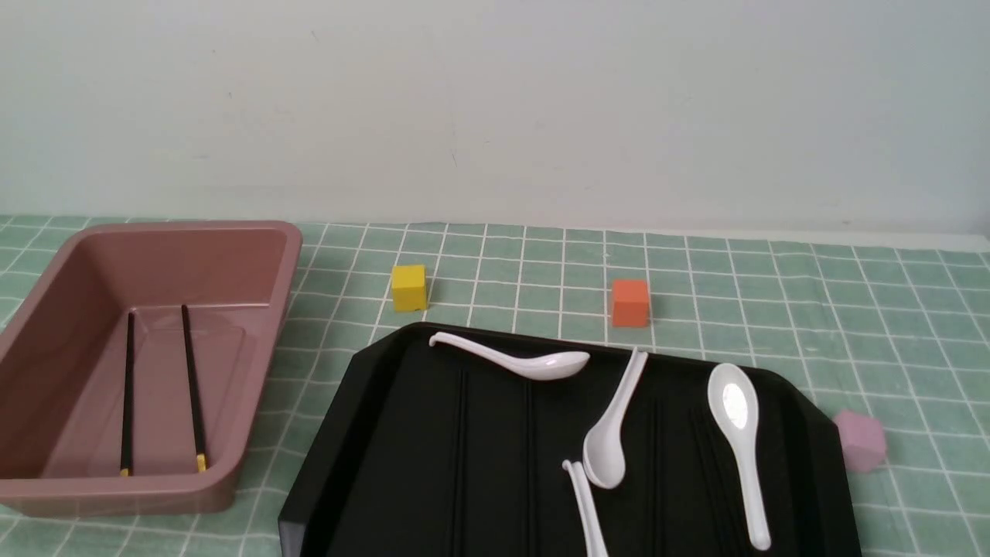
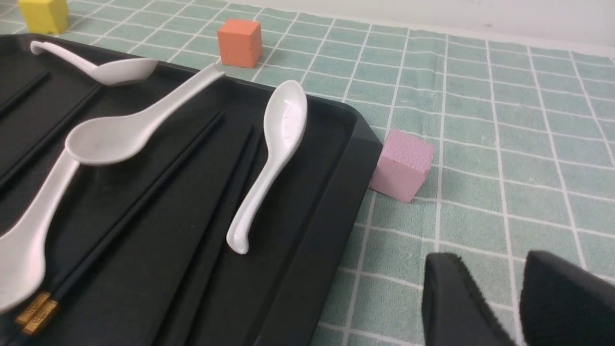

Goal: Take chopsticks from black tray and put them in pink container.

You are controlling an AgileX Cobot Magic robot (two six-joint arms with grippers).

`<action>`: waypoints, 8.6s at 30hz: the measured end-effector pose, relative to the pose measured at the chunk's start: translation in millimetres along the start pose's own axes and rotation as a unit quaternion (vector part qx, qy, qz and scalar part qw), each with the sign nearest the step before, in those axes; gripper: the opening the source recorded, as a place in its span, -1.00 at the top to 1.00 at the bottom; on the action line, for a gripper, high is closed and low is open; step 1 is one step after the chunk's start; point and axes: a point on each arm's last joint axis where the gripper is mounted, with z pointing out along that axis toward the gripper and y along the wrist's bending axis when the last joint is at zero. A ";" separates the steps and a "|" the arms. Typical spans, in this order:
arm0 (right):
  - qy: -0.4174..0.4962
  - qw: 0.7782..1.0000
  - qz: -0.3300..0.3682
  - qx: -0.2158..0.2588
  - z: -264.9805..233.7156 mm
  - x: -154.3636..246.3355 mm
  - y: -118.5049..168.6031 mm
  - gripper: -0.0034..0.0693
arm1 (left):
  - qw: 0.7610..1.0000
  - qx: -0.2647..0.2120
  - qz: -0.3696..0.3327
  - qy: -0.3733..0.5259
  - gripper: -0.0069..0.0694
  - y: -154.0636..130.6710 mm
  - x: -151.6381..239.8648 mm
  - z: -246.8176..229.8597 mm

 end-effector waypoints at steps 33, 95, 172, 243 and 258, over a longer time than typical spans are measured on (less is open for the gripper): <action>0.000 1.000 0.000 0.000 0.0 0.0 0.0 0.25 | 0.850 0.116 -0.513 0.037 0.57 -21.4 -5.2 -2.7; 0.000 1.000 0.000 0.000 0.0 0.0 0.0 0.25 | 0.856 -0.049 -0.046 0.513 -0.12 -193.8 -10.6 240.5; 0.000 1.000 0.000 0.001 0.0 0.0 -0.1 0.25 | 0.934 -0.045 -0.120 0.333 0.85 -26.2 -129.4 98.2; 0.000 1.000 0.000 0.001 0.0 0.0 -0.1 0.25 | 1.000 0.006 -0.017 0.008 0.82 -1.1 1.5 0.0; 0.000 1.000 0.000 0.001 0.0 0.0 -0.1 0.25 | 1.000 0.006 -0.017 0.008 0.77 -1.1 1.5 0.0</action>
